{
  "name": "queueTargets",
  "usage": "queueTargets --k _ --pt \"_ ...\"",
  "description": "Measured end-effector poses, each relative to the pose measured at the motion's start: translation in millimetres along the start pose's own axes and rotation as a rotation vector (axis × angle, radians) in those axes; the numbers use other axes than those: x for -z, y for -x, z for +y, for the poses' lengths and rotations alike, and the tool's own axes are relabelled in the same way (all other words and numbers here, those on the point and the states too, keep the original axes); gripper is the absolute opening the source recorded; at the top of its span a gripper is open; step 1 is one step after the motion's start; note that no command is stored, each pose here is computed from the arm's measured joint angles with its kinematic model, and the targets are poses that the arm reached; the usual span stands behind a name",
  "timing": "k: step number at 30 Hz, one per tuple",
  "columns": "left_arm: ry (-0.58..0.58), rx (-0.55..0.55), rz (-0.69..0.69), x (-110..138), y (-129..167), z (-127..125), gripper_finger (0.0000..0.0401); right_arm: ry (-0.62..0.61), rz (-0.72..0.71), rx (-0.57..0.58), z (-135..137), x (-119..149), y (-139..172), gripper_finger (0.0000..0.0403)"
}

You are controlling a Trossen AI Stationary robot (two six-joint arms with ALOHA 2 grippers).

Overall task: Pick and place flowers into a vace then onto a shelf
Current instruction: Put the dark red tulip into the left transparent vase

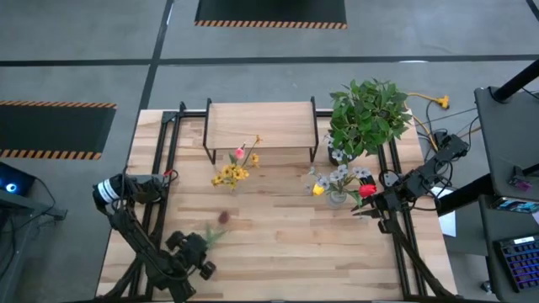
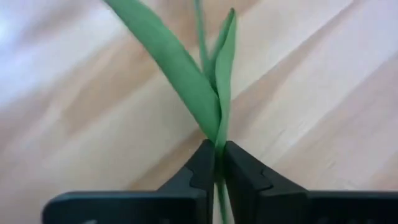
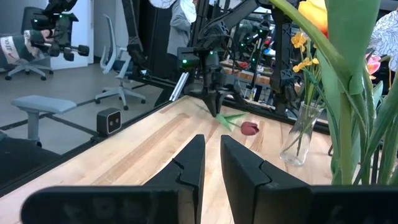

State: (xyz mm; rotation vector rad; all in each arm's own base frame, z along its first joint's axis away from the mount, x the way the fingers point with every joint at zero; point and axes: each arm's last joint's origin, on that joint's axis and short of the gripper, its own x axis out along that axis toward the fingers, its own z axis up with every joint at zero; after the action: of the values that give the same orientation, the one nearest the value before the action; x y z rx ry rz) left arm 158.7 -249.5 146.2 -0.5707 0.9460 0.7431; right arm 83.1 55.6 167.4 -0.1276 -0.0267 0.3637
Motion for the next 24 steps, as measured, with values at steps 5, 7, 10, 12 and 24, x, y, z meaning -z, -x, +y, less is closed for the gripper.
queueTargets --k 5,7,10,12,24 --pt "-0.116 0.127 -0.239 -11 9 -3 0.0005 0.0 0.0 0.0 0 0 0 0.0043" --pt "-0.15 0.168 -0.335 -17 15 -4 0.0003 0.0 0.0 0.0 0 0 0 0.0043" --pt "-0.18 0.223 -0.461 -25 24 -5 0.0002 0.0 0.0 0.0 0 0 0 0.0043" --pt "-0.197 0.248 -0.547 -30 30 -5 0.0001 0.0 0.0 0.0 0 0 0 0.0043" --pt "-0.155 0.29 -1.026 -76 54 12 0.0 0.002 -0.001 0.0 0 0 0 0.0043"
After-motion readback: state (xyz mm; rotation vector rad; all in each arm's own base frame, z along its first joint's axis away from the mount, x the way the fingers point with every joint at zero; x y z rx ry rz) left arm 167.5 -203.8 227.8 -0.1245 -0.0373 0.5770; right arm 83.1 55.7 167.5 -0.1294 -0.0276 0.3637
